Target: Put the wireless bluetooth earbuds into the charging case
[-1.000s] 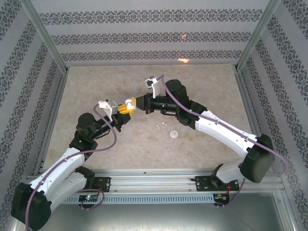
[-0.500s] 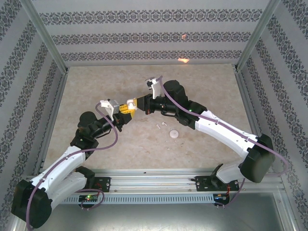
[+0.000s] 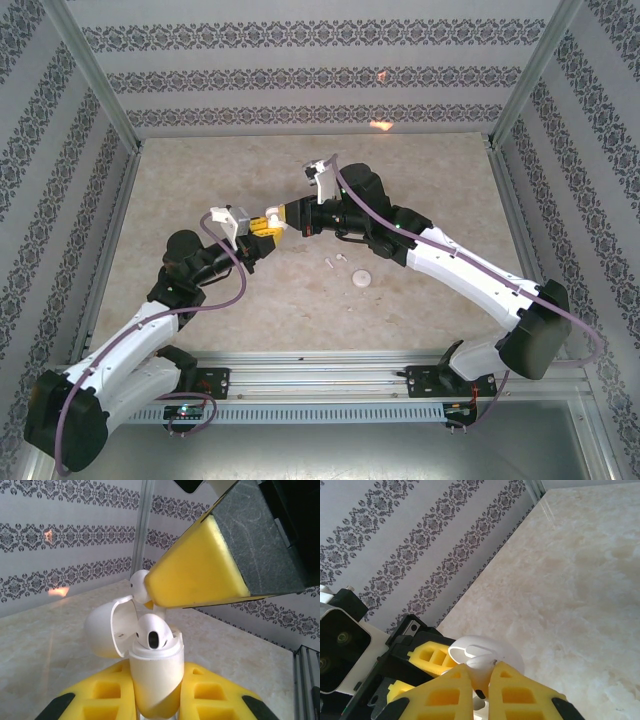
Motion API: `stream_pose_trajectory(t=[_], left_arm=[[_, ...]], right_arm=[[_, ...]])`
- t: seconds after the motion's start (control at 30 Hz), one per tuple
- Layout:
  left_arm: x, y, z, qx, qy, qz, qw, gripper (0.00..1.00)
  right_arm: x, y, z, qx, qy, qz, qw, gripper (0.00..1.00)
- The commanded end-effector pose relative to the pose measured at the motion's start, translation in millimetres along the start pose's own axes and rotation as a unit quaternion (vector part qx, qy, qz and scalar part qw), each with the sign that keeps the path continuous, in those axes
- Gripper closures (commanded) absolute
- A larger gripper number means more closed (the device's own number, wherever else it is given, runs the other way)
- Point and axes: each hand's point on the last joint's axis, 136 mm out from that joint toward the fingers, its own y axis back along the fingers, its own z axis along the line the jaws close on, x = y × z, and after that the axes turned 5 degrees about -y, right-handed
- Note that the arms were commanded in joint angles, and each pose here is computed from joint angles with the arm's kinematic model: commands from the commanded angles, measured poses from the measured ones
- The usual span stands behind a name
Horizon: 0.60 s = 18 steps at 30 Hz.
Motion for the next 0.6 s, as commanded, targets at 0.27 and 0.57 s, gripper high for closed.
stream_pose_trajectory(t=[0.27,0.57], left_arm=[[-45.9,-0.2,-2.4,-0.002,-0.033,-0.074,0.997,1.00],[-51.4,-1.1,-2.2,-0.002,-0.037,-0.083,0.996,1.00]], right_arm=[[13.8,6.4,17.7,-0.010,-0.041,0.012,0.999,0.90],[27.7,1.3,3.5,0.030,-0.059,0.033,0.997,0.88]])
